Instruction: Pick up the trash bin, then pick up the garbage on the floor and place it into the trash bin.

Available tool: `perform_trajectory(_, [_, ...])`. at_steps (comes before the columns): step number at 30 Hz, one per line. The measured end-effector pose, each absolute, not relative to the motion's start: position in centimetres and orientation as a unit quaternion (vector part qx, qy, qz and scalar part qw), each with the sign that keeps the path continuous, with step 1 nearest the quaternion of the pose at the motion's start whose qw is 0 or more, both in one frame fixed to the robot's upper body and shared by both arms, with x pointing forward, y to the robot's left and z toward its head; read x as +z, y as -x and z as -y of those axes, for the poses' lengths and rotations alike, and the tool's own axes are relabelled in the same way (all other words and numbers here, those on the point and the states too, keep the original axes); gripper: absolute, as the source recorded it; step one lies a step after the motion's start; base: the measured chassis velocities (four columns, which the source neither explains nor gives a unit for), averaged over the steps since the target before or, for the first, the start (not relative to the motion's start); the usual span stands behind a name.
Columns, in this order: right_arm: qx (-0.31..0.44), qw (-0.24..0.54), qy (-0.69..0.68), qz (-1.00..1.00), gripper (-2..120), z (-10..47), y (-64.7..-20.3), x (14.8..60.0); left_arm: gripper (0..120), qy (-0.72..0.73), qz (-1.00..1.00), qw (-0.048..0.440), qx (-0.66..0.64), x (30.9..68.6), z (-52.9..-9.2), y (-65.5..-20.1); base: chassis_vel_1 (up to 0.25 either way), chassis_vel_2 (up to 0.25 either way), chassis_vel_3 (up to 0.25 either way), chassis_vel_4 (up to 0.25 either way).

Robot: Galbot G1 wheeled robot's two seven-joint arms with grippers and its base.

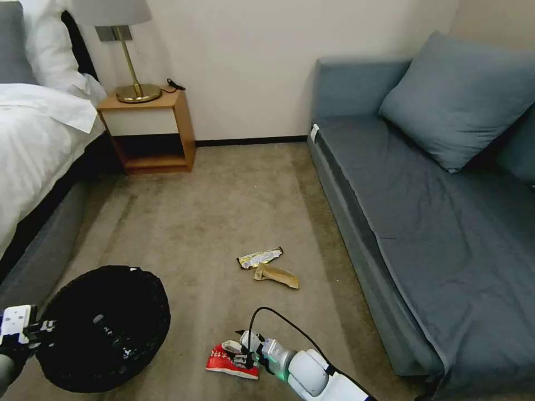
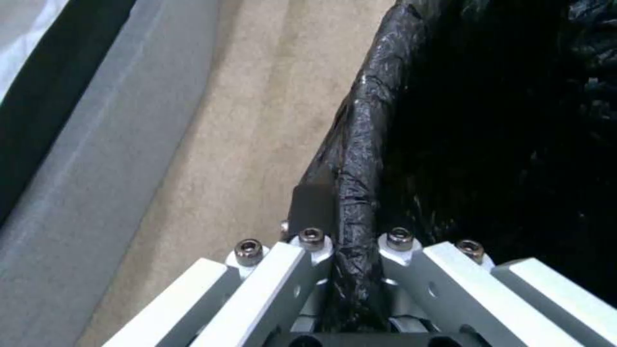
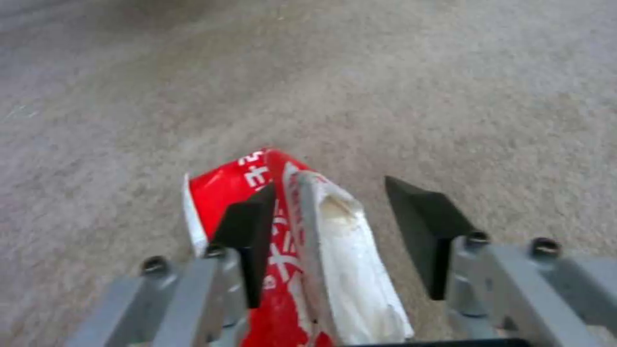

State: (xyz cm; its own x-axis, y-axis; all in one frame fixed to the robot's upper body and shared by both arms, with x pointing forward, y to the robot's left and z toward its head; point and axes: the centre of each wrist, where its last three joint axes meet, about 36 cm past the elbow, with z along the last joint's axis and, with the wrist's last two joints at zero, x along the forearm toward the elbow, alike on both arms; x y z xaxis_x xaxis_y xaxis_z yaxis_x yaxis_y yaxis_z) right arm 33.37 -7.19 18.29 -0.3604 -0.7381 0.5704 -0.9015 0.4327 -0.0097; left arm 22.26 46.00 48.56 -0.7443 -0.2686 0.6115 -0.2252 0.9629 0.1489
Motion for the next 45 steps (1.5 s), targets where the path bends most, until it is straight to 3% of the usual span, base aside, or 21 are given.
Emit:
perform_trajectory(6, [0.17,0.246,-0.516,0.802,25,7.1,-33.4,18.3,3,-0.131,0.933,0.332,-0.032,48.5,-45.9,-22.3,0.0,0.0,0.0,0.0])
perform_trajectory(12, [0.183,0.243,-0.526,0.795,0,7.3,-33.5,18.0,3,-0.129,0.934,0.331,-0.033,48.5,-45.8,-22.5,0.0,0.0,0.0,0.0])
perform_trajectory(23, [0.16,0.224,-0.509,0.816,0,8.9,-34.4,19.6,3,-0.131,0.934,0.332,-0.032,48.6,-46.0,-22.4,0.0,0.0,0.0,0.0])
perform_trajectory(31, [0.101,0.155,-0.485,0.855,0,11.4,-37.0,27.5,3,-0.13,0.934,0.332,-0.03,48.5,-45.9,-22.5,0.0,0.0,0.0,0.0])
perform_trajectory(35, [0.065,0.098,-0.494,0.861,0,9.1,-38.1,33.6,3,-0.125,0.935,0.331,-0.027,48.6,-45.4,-22.4,0.0,0.0,0.0,0.0])
perform_trajectory(45, [-0.009,0.03,-0.517,0.856,0,1.0,-39.6,42.0,3,-0.126,0.935,0.33,-0.028,48.8,-45.0,-22.0,0.0,0.0,0.0,0.0])
